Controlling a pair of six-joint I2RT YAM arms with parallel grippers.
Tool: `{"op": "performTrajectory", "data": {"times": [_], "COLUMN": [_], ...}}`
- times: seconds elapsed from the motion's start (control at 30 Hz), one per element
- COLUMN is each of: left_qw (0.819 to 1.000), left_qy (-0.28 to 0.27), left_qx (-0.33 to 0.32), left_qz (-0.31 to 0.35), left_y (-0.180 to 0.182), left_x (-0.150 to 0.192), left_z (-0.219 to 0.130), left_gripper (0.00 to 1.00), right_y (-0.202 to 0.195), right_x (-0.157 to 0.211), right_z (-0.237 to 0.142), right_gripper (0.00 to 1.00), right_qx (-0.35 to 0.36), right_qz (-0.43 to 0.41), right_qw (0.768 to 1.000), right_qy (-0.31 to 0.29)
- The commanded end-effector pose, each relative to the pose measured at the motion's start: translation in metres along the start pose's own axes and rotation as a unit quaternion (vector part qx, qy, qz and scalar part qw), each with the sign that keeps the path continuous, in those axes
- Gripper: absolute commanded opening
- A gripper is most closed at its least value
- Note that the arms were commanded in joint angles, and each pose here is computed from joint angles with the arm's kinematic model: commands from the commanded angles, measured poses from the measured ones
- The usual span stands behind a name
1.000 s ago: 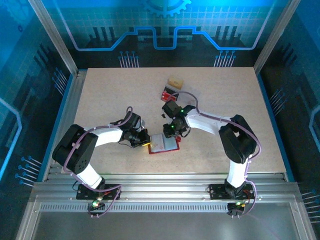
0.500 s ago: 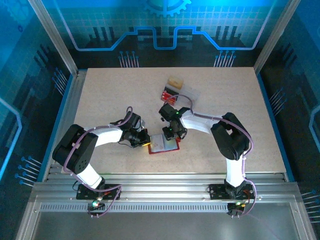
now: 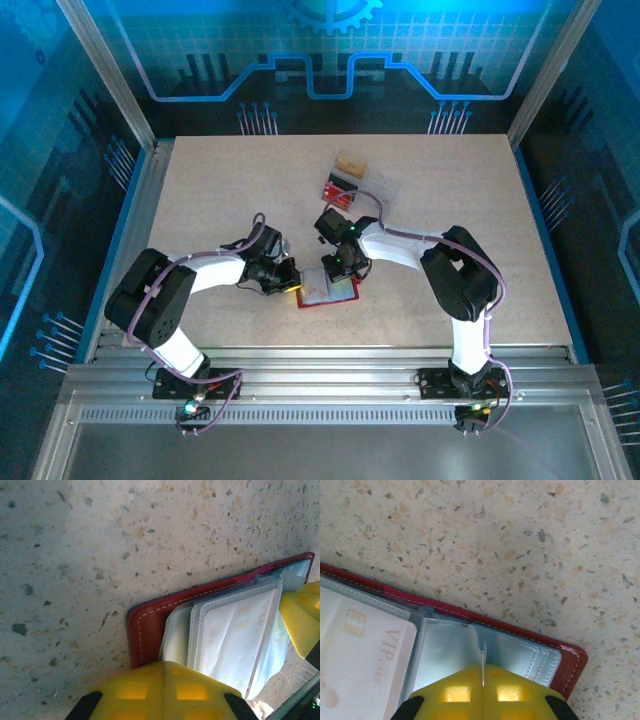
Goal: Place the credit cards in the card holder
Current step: Flip over the card slot in the card holder.
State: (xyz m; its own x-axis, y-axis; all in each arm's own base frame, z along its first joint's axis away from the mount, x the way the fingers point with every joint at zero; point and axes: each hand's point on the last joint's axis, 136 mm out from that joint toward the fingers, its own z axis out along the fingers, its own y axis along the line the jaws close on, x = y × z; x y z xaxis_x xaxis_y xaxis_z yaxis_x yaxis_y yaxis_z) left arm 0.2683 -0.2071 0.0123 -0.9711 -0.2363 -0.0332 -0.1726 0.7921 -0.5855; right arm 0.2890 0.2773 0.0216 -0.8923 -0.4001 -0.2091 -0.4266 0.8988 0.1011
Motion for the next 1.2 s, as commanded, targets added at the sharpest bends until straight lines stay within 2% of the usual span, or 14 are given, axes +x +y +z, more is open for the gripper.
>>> {"op": "performTrajectory", "data": {"times": [0.0, 0.37, 0.6, 0.83, 0.93, 1.17], "left_qw": [0.998, 0.998, 0.998, 0.998, 0.999, 0.999], "left_qy": [0.025, 0.025, 0.026, 0.029, 0.027, 0.028], "left_qx": [-0.054, -0.052, -0.05, -0.047, -0.045, -0.043], "left_qz": [-0.01, -0.011, -0.011, -0.012, -0.01, -0.01], "left_y": [0.032, 0.031, 0.031, 0.03, 0.028, 0.027], "left_x": [0.015, 0.015, 0.015, 0.017, 0.016, 0.017], "left_z": [0.015, 0.016, 0.017, 0.018, 0.017, 0.016], "left_gripper": [0.0, 0.0, 0.0, 0.0, 0.0, 0.0], "right_y": [0.014, 0.031, 0.059, 0.07, 0.076, 0.084], "right_x": [0.011, -0.015, -0.02, -0.022, -0.021, -0.016], "right_z": [-0.004, -0.039, -0.038, -0.033, -0.028, -0.018], "right_gripper": [0.0, 0.0, 0.0, 0.0, 0.14, 0.29], "right_qx": [-0.03, -0.04, -0.062, -0.09, -0.114, -0.175], "right_qz": [-0.01, -0.02, -0.034, -0.025, -0.014, 0.018], "right_qw": [0.999, 0.998, 0.997, 0.995, 0.993, 0.984], "right_qy": [0.014, -0.032, -0.03, -0.025, -0.022, -0.018]}}
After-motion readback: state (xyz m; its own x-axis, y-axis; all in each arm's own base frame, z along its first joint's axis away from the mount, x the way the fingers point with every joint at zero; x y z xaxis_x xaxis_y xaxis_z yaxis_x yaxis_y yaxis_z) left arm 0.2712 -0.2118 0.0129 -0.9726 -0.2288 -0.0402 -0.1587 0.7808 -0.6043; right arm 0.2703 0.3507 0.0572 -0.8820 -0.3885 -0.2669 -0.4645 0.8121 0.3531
